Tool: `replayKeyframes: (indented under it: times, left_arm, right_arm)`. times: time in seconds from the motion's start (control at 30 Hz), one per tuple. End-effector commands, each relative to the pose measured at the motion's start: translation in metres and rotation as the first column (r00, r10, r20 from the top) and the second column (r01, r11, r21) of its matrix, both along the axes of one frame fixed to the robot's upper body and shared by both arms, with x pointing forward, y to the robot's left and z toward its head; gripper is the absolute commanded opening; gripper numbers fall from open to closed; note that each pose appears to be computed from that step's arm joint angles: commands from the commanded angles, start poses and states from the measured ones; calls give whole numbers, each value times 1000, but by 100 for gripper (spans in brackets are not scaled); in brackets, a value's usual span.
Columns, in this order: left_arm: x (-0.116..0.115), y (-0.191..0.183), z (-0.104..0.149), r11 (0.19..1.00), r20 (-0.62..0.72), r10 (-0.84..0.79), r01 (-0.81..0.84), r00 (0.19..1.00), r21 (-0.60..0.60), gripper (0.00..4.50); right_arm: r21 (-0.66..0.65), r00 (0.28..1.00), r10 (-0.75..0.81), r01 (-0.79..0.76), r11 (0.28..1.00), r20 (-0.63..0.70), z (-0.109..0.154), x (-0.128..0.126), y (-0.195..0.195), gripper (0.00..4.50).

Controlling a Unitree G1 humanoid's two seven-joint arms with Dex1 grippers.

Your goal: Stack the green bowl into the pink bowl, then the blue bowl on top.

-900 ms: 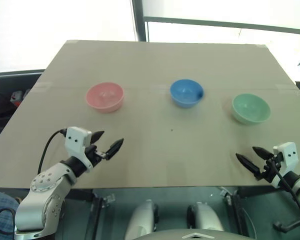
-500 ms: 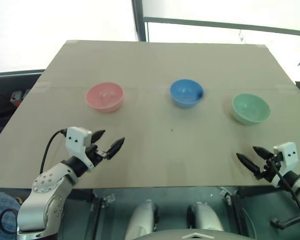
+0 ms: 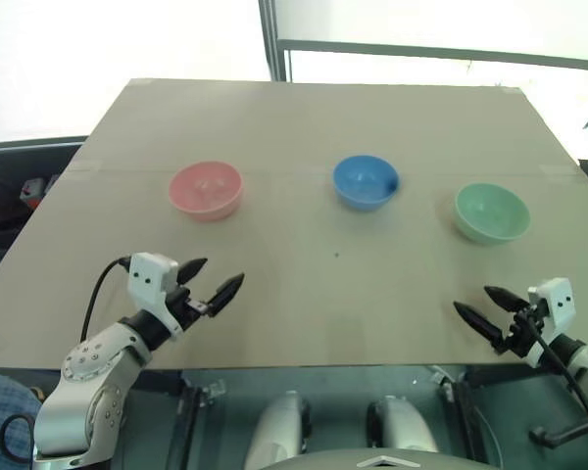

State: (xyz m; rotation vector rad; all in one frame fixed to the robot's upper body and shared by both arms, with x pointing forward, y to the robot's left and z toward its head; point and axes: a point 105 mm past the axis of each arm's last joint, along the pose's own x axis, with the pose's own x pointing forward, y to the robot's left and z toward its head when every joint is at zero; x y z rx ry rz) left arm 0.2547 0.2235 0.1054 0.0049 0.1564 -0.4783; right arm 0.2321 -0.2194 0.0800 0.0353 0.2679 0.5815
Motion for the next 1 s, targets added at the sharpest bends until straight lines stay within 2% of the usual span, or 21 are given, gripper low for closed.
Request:
replayKeyframes:
  times: [0.03,0.17,0.27,0.43,0.6,0.7,0.83,1.0]
  left_arm:
    - [10,6,24,999,97,27,-30,995,34,450]
    - [35,19,48,986,183,113,-133,977,100,450]
    - [47,19,51,980,181,113,-139,977,141,450]
    - [64,21,45,922,173,85,-143,981,359,450]
    - [80,35,42,844,169,113,-184,979,503,450]
    - [92,36,46,801,212,91,-198,973,564,450]
    - [102,25,53,794,232,20,-157,973,587,450]
    - [109,16,41,748,168,-75,-57,983,661,450]
  right_arm:
    - [3,990,116,-117,993,80,23,1,22,418]
    - [85,960,234,-249,965,152,53,0,54,418]
    - [115,938,273,-302,946,215,70,0,69,418]
    - [110,925,303,-334,936,228,79,3,83,418]
    - [111,927,282,-316,942,247,84,8,84,418]
    - [113,925,282,-318,941,254,87,8,88,418]
    - [114,926,276,-313,943,257,88,8,91,418]
    - [117,922,275,-315,942,274,92,6,97,418]
